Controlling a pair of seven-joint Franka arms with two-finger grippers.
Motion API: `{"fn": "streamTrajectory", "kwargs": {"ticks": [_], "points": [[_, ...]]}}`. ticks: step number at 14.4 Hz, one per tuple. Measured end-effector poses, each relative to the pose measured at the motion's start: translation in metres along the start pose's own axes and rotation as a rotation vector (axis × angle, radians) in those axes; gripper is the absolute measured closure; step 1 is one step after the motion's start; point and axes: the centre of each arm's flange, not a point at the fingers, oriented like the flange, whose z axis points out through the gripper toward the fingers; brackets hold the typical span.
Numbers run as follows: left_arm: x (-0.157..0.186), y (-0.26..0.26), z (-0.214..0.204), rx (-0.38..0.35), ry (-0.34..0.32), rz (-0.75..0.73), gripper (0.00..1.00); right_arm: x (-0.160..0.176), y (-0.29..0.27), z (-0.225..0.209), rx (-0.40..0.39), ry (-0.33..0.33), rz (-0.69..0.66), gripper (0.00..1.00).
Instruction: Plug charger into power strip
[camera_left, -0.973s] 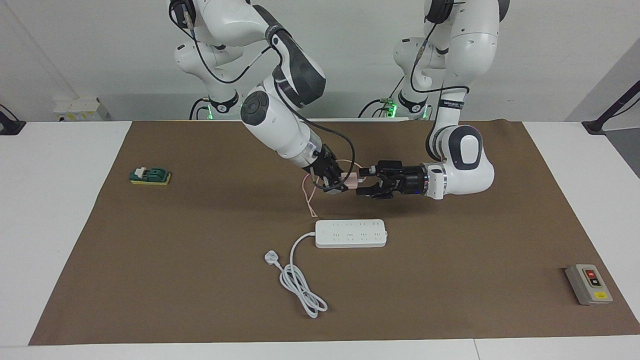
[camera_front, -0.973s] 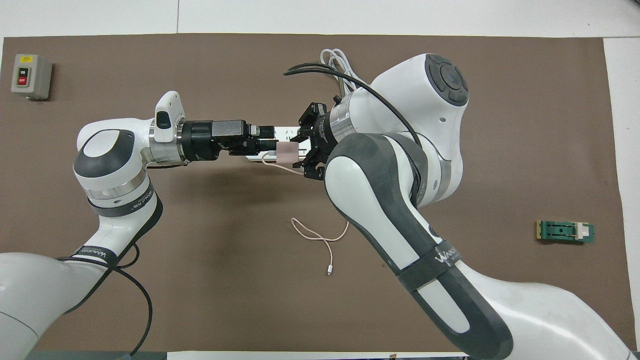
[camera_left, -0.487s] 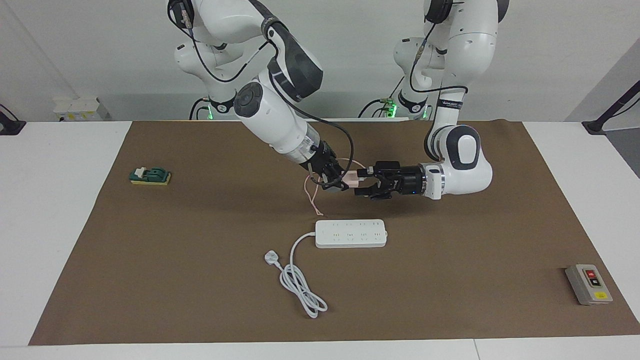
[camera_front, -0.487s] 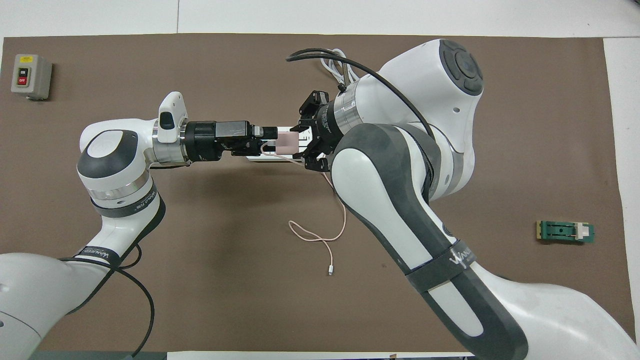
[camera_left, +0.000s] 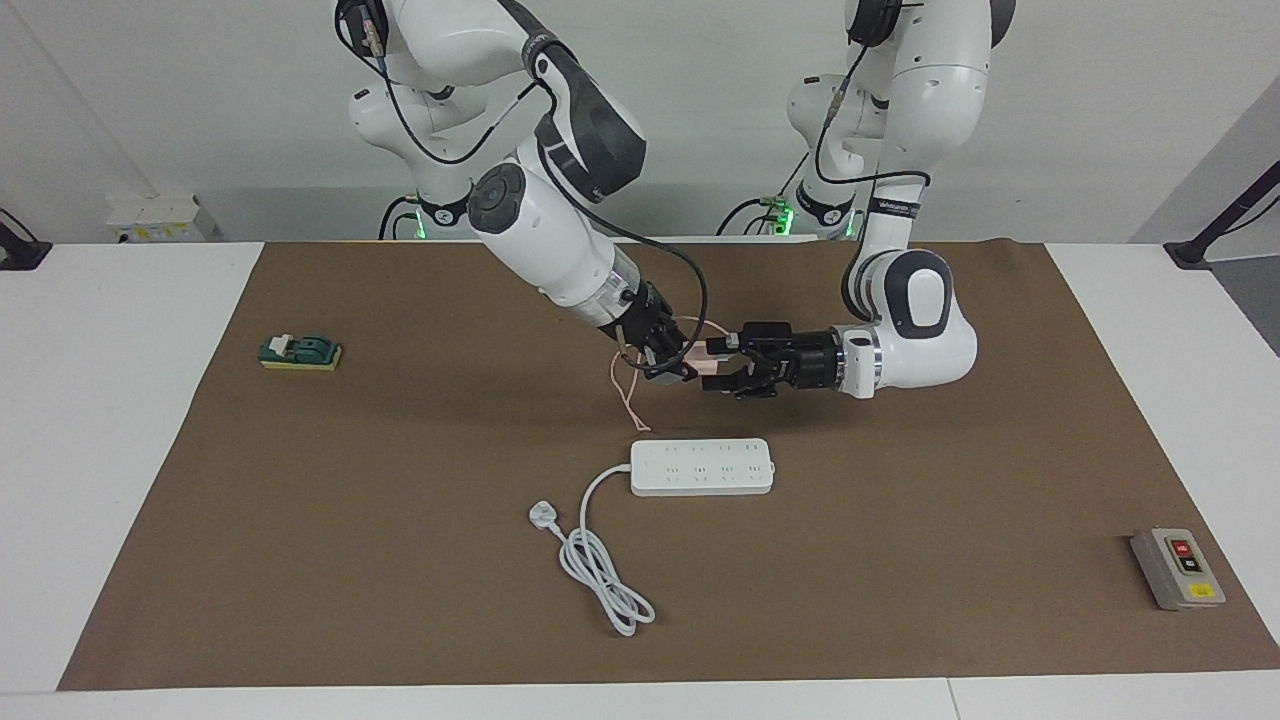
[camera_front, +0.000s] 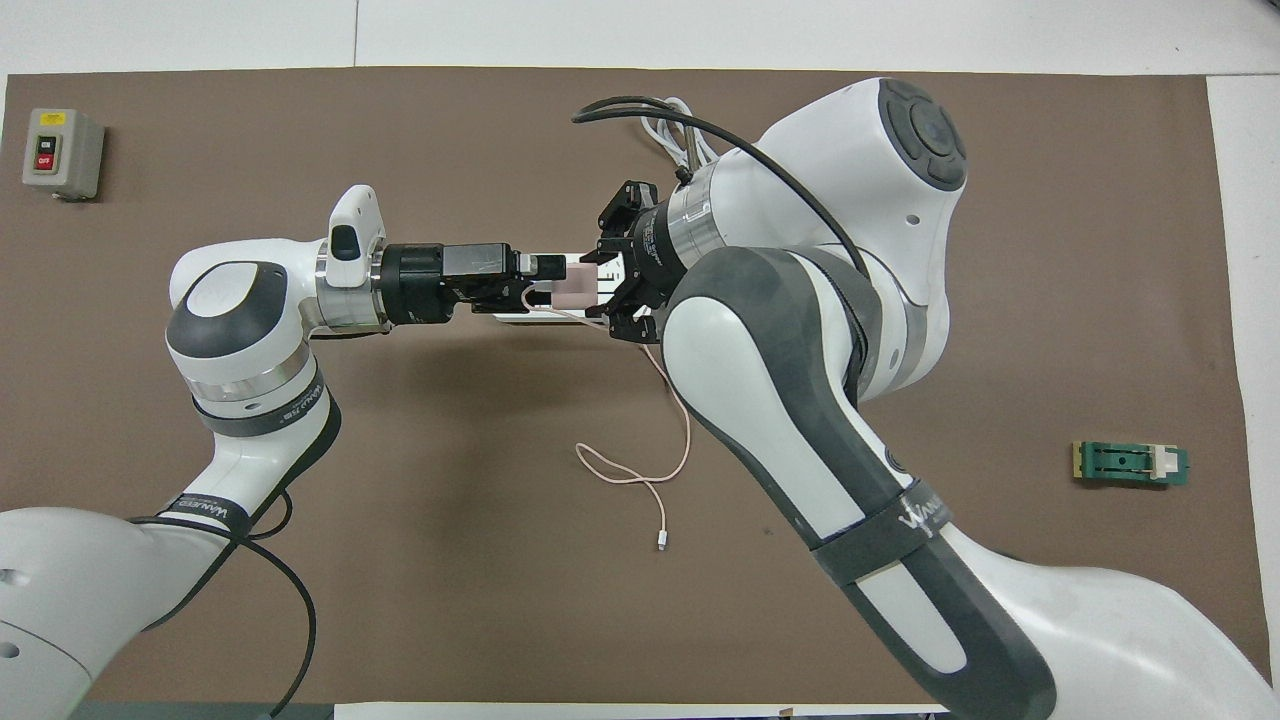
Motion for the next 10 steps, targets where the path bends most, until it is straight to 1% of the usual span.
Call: {"fn": "streamTrajectory", "kwargs": {"ticks": [10], "points": [[-0.0017, -0.0012, 0.0037, -0.003, -0.001, -0.005, 0.0, 0.0002, -0.0002, -0.0002, 0.0, 0.0, 0.0, 0.52]]}}
